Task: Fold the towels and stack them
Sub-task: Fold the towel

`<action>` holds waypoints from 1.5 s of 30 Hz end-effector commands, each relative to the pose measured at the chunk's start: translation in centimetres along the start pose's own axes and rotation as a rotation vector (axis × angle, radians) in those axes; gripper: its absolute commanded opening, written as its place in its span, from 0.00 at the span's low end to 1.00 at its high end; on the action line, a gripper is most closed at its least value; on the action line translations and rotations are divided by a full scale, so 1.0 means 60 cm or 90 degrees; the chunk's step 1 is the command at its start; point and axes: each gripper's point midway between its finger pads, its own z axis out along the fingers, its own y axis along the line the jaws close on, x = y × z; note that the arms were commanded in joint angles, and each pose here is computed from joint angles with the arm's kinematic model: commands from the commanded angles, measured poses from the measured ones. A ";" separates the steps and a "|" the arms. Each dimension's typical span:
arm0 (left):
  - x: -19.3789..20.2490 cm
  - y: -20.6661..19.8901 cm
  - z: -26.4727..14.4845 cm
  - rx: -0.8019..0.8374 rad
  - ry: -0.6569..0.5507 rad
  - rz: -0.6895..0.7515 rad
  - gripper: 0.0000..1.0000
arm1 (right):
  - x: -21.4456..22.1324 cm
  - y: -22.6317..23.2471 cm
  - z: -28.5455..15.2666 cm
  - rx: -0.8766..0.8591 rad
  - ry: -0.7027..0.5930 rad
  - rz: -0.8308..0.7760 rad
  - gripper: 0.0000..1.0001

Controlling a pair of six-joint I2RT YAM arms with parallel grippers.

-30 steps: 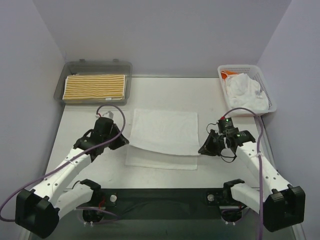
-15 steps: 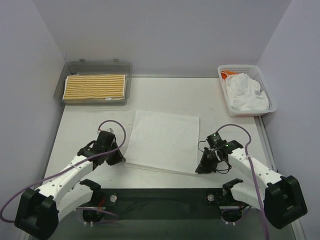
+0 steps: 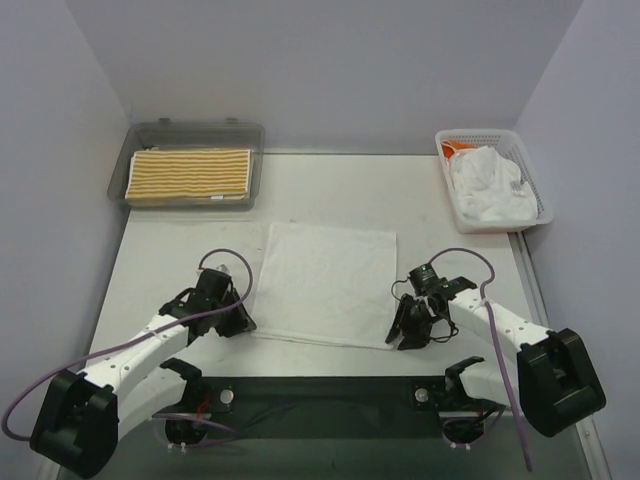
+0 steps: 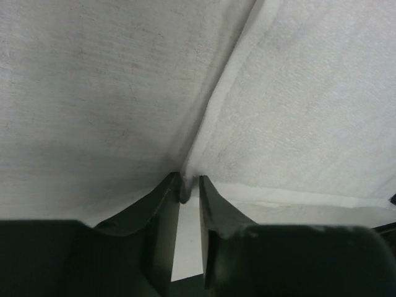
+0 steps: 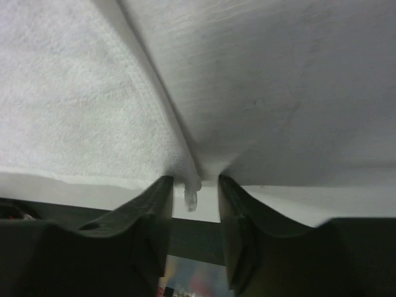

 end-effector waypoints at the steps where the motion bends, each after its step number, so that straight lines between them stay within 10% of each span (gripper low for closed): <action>1: -0.002 -0.006 -0.011 0.015 -0.011 -0.001 0.32 | -0.003 -0.026 -0.003 0.034 -0.026 -0.008 0.39; 10: -0.063 -0.065 -0.104 0.085 -0.115 0.013 0.52 | -0.078 0.028 -0.114 0.011 -0.164 -0.088 0.54; 21: -0.292 -0.284 -0.059 0.156 -0.248 0.155 0.47 | -0.328 0.229 -0.180 -0.186 -0.294 -0.130 0.26; 27: -0.395 -0.365 0.043 0.178 -0.262 0.172 0.37 | -0.433 0.270 -0.102 -0.212 -0.268 -0.097 0.21; 36: -0.406 -0.276 0.195 0.084 -0.191 0.144 0.35 | -0.483 0.174 0.010 -0.154 -0.216 -0.002 0.17; 45: -0.426 -0.271 0.140 0.079 -0.248 0.161 0.42 | -0.501 0.207 -0.075 -0.181 -0.275 -0.052 0.20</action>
